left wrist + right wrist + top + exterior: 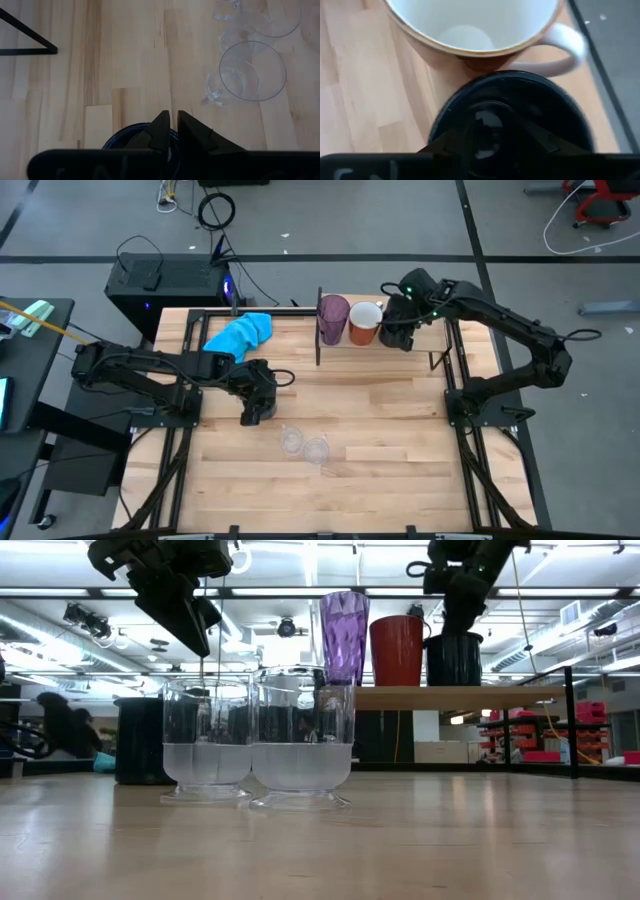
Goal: Stack small to large cups/mugs on shelf
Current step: Put the right black mug on the shelf
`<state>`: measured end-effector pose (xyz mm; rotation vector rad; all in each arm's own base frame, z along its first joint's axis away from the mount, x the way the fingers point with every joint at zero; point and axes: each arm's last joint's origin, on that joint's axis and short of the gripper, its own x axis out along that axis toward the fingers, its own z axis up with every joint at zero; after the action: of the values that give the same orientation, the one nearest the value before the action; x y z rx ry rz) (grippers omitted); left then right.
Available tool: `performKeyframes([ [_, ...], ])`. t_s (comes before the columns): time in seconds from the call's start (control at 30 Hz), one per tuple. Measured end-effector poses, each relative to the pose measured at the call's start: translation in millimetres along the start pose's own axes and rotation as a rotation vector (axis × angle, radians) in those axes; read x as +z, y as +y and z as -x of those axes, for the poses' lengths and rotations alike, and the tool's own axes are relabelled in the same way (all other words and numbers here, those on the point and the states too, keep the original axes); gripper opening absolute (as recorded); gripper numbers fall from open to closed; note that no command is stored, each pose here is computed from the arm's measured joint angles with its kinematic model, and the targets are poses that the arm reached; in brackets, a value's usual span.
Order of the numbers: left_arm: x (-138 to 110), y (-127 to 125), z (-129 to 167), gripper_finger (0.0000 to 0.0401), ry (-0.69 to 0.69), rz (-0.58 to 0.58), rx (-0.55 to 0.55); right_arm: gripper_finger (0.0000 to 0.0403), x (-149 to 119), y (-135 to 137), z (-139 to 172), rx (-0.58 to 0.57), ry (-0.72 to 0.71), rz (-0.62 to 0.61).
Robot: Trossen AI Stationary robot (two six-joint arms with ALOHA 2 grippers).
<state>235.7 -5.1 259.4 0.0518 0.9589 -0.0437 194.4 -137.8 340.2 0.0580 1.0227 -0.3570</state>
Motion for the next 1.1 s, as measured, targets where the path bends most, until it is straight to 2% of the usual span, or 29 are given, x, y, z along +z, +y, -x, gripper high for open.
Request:
performKeyframes([
  [0.27,0.0,0.0,0.0,0.0041,0.000,0.000,0.000,0.0133,-11.6,2.9,31.5,-0.048,-0.075,-0.062],
  [0.53,0.5,0.0,0.0,0.0044,-0.006,0.000,0.000,0.0133,-32.4,4.9,50.8,-0.214,0.015,-0.245],
  [0.73,0.7,0.0,0.1,0.0037,-0.008,0.008,0.000,0.0133,-39.2,-5.4,56.0,-0.354,0.030,-0.372],
  [0.87,0.7,0.0,0.1,0.0039,-0.008,0.008,0.000,0.0133,-45.1,-11.8,50.1,-0.359,0.122,-0.404],
  [1.1,0.3,0.0,0.0,0.0041,-0.003,0.008,0.000,0.0133,-53.9,-22.6,25.3,-0.279,0.206,-0.451],
])
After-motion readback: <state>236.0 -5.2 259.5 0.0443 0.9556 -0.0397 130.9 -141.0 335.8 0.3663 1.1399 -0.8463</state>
